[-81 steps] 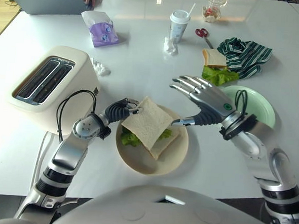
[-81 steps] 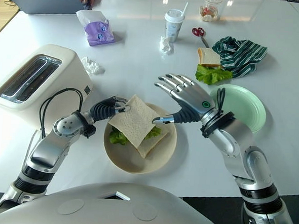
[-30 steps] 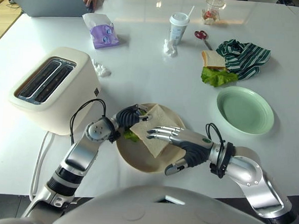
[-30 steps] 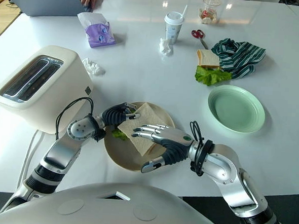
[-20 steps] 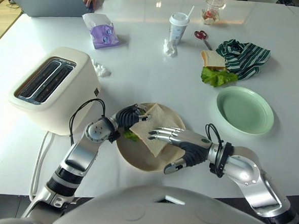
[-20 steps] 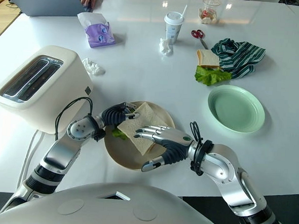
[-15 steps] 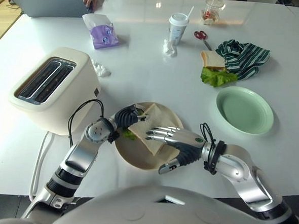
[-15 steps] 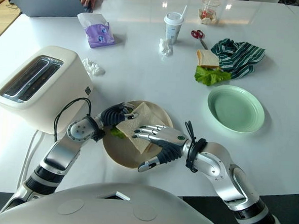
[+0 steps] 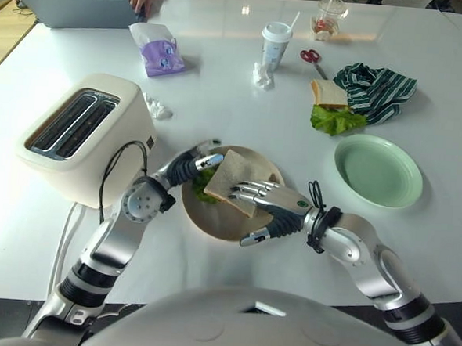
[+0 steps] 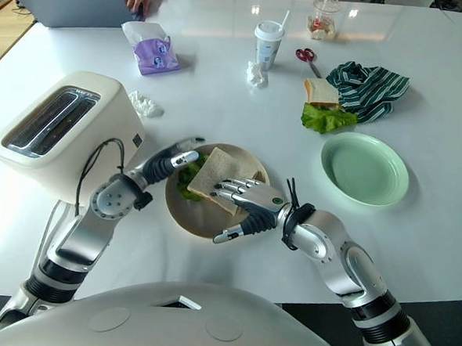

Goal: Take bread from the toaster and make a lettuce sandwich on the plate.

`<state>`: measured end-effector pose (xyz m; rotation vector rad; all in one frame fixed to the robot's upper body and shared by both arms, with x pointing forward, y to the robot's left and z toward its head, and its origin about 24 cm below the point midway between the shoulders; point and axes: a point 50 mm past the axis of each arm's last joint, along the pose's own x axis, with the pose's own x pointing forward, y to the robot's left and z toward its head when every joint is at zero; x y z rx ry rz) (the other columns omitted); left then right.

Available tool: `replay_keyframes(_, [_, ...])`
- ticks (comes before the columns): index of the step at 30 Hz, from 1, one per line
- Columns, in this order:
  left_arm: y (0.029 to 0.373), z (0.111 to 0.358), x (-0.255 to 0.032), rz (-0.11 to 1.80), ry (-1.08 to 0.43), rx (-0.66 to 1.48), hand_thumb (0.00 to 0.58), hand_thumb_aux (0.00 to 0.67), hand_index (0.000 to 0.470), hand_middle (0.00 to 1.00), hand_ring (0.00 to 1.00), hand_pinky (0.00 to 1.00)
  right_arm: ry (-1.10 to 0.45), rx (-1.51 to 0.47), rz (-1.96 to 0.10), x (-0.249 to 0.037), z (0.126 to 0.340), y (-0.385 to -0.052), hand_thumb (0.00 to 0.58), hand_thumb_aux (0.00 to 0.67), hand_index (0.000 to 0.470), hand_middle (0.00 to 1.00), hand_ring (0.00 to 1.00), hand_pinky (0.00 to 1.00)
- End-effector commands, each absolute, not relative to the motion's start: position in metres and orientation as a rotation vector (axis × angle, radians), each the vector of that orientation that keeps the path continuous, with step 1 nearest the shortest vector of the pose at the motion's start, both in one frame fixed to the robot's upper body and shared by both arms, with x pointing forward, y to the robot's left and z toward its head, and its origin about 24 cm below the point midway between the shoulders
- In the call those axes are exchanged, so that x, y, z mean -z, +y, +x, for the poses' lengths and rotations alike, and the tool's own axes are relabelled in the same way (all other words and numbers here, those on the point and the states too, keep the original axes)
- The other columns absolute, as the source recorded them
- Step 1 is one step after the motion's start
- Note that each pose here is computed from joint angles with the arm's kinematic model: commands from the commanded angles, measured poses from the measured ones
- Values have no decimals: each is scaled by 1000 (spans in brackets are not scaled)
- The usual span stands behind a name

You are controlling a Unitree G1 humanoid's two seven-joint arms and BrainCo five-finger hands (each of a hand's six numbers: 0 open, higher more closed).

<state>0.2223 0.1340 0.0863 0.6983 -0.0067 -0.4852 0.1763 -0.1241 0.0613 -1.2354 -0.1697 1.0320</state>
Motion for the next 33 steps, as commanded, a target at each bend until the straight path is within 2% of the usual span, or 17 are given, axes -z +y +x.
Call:
replay_keyframes(1, [153, 227, -125, 759, -153, 339, 0, 0, 0, 0, 0, 0, 59, -1089, -1262, -31, 172, -141, 0, 0, 0, 0, 0, 0])
replay_keyframes(4, [170, 231, -157, 770, -271, 202, 0, 0, 0, 0, 0, 0, 63, -1103, -1245, -29, 171, -141, 0, 0, 0, 0, 0, 0])
replay_keyframes(7, [177, 233, -174, 748, -350, 131, 0, 0, 0, 0, 0, 0, 53, -1106, -1231, -27, 171, -138, 0, 0, 0, 0, 0, 0])
replay_keyframes(10, [174, 234, -170, 716, -355, 150, 0, 0, 0, 0, 0, 0, -7, -1044, -1251, -32, 179, -138, 0, 0, 0, 0, 0, 0])
replay_keyframes(12, [168, 234, -161, 673, -342, 184, 0, 0, 0, 0, 0, 0, -158, -918, -1191, -55, 194, -133, 0, 0, 0, 0, 0, 0])
replay_keyframes(15, [164, 235, -157, 603, -354, 225, 0, 0, 0, 0, 0, 0, -329, -797, -1047, -89, 203, -133, 0, 0, 0, 0, 0, 0])
replay_keyframes(19, [163, 236, -156, 539, -367, 249, 0, 0, 0, 0, 0, 0, -415, -703, -994, -110, 207, -141, 0, 0, 0, 0, 0, 0])
replay_keyframes(23, [163, 235, -155, 526, -367, 257, 0, 0, 0, 0, 0, 0, -441, -680, -960, -119, 207, -145, 0, 0, 0, 0, 0, 0])
replay_keyframes(26, [163, 234, -154, 456, -341, 321, 0, 0, 0, 0, 0, 0, -400, -730, -897, -117, 202, -148, 0, 0, 0, 0, 0, 0])
replay_keyframes(30, [162, 212, -140, 396, -227, 686, 0, 0, 0, 0, 0, 0, -273, -885, -729, -108, 184, -161, 0, 0, 0, 0, 0, 0])
replay_keyframes(31, [166, 205, -135, 378, -186, 781, 0, 0, 0, 125, 125, 125, -230, -917, -687, -104, 180, -166, 0, 0, 0, 729, 729, 729])
replay_keyframes(32, [174, 199, -129, 364, -136, 853, 310, 213, 149, 1000, 1000, 1000, -176, -949, -681, -100, 176, -173, 580, 670, 470, 1000, 1000, 1000])
replay_keyframes(33, [182, 194, -125, 342, -90, 898, 580, 670, 470, 1000, 1000, 1000, -118, -968, -695, -94, 174, -179, 580, 670, 470, 1000, 1000, 1000])
